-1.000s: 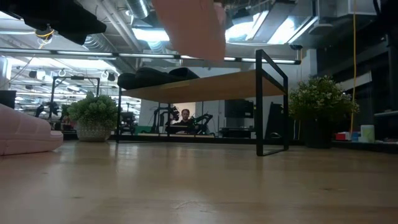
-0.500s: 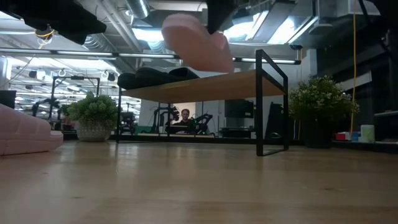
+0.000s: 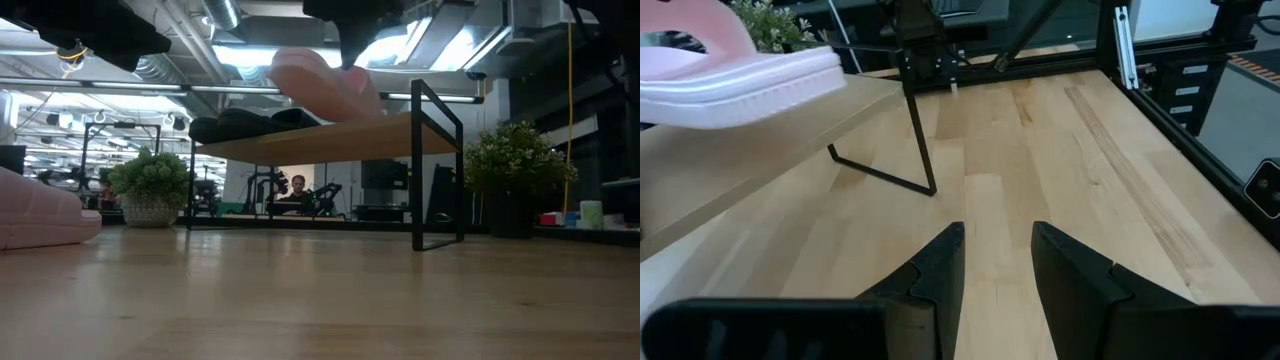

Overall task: Pick and place slides into the shelf
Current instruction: Put the left pink slide on the shelf

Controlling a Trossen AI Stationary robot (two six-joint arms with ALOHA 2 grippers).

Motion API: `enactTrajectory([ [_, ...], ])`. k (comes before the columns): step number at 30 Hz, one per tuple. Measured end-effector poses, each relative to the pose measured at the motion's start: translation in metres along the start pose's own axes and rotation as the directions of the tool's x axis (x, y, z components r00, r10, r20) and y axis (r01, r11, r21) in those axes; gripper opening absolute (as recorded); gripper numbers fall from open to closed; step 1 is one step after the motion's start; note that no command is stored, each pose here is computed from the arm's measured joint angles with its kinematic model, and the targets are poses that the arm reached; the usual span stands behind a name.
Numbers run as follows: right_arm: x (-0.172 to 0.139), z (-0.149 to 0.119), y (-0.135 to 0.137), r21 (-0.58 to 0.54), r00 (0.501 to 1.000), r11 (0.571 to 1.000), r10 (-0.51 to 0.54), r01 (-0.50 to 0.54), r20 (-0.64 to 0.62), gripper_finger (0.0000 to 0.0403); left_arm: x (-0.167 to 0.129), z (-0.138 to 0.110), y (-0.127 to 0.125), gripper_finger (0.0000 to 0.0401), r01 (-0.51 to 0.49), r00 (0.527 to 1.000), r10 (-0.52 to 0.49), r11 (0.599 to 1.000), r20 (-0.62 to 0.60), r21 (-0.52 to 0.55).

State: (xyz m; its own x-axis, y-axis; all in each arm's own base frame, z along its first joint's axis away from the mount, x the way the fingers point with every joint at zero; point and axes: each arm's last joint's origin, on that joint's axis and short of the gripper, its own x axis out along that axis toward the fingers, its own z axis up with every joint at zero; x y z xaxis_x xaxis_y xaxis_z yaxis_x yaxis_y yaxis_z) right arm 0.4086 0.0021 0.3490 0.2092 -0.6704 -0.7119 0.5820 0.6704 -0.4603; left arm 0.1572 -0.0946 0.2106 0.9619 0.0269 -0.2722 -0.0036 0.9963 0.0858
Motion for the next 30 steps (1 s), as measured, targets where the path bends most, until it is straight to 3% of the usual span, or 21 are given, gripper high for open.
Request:
enactTrajectory([
  [11,0.014,0.007,-0.014,0.036,0.999,0.999,-0.023,0.024,-0.026,0.0000,0.000,0.000,0.000,0.0110,0.000,1.000,0.000,0.999,0.000,0.052],
  [20,0.032,0.000,-0.006,0.011,0.997,1.000,-0.024,0.025,-0.078,0.0000,0.000,0.000,0.000,0.0110,0.000,1.000,0.000,0.999,0.000,0.053],
  [30,0.036,0.004,-0.002,0.025,0.999,1.000,-0.005,0.006,-0.041,0.0000,0.000,0.000,0.000,0.0110,0.000,1.000,0.000,0.999,0.000,0.053],
])
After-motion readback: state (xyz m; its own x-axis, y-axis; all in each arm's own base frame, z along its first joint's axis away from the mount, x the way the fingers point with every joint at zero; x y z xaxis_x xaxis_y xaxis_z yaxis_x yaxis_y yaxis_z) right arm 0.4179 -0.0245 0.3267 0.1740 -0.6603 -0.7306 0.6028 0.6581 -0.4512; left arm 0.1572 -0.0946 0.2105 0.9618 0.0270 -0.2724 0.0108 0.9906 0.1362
